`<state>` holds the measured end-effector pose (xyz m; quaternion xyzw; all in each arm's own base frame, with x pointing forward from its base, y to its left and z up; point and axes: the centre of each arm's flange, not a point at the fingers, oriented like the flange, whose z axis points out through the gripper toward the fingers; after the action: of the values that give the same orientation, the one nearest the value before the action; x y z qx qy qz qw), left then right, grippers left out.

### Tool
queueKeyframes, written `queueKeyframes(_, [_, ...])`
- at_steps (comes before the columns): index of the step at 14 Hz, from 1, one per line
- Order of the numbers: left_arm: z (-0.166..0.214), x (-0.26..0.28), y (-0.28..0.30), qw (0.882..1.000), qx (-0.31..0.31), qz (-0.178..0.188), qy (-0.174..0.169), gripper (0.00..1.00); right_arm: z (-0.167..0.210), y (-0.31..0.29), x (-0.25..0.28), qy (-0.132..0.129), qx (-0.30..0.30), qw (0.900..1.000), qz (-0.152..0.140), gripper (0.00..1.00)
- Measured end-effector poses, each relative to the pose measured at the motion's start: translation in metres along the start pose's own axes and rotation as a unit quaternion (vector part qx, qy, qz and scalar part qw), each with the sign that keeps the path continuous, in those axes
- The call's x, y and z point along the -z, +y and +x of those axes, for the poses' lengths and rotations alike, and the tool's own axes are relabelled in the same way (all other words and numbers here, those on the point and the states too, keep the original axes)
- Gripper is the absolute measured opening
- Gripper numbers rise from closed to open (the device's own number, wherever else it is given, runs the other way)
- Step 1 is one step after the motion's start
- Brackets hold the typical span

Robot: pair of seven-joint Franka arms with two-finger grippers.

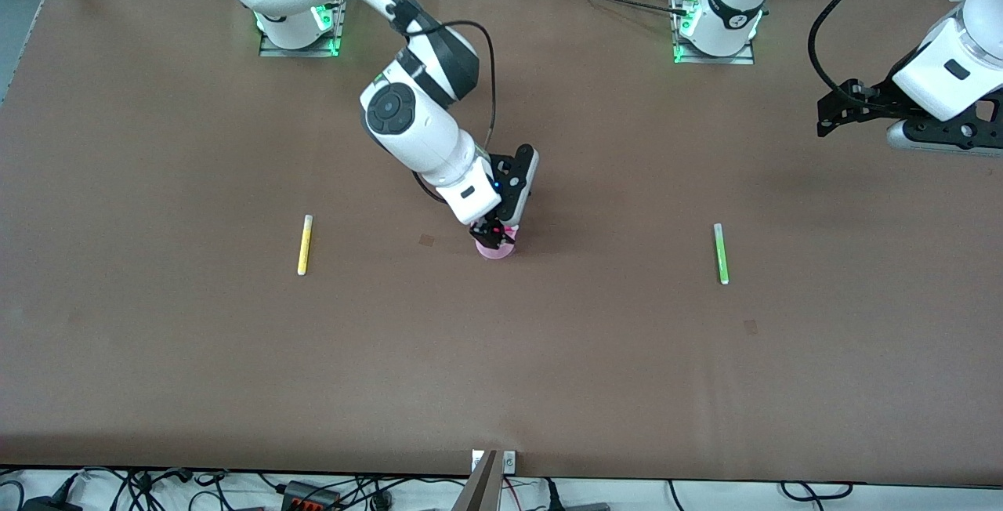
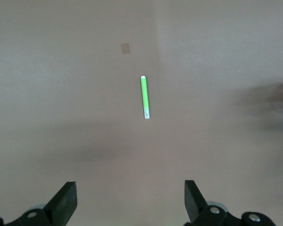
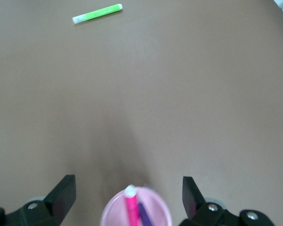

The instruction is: Organize pens into pink holder with both arms

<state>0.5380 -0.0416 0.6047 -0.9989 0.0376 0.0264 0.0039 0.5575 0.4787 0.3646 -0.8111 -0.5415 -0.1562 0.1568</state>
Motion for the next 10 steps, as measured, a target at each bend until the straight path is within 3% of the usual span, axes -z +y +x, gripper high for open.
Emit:
queueKeyframes(2, [0.000,0.000,0.000,1.000,0.000,0.000,0.000,1.00,-0.004,0.004,0.028,-0.034,-0.082,0.996,0.002,1.00])
queueKeyframes(4, [0.000,0.000,0.000,1.000,0.000,0.000,0.000,1.00,-0.020,0.019,0.050,-0.075,-0.158,0.985,0.004,1.00])
queueKeyframes(7, [0.000,0.000,0.000,1.000,0.000,0.000,0.000,1.00,-0.049,0.042,0.081,-0.144,-0.254,0.956,0.002,1.00])
queueKeyframes(10, [0.000,0.000,-0.001,1.000,0.001,0.000,0.000,1.00,-0.087,0.087,0.121,-0.193,-0.317,0.929,-0.003,1.00])
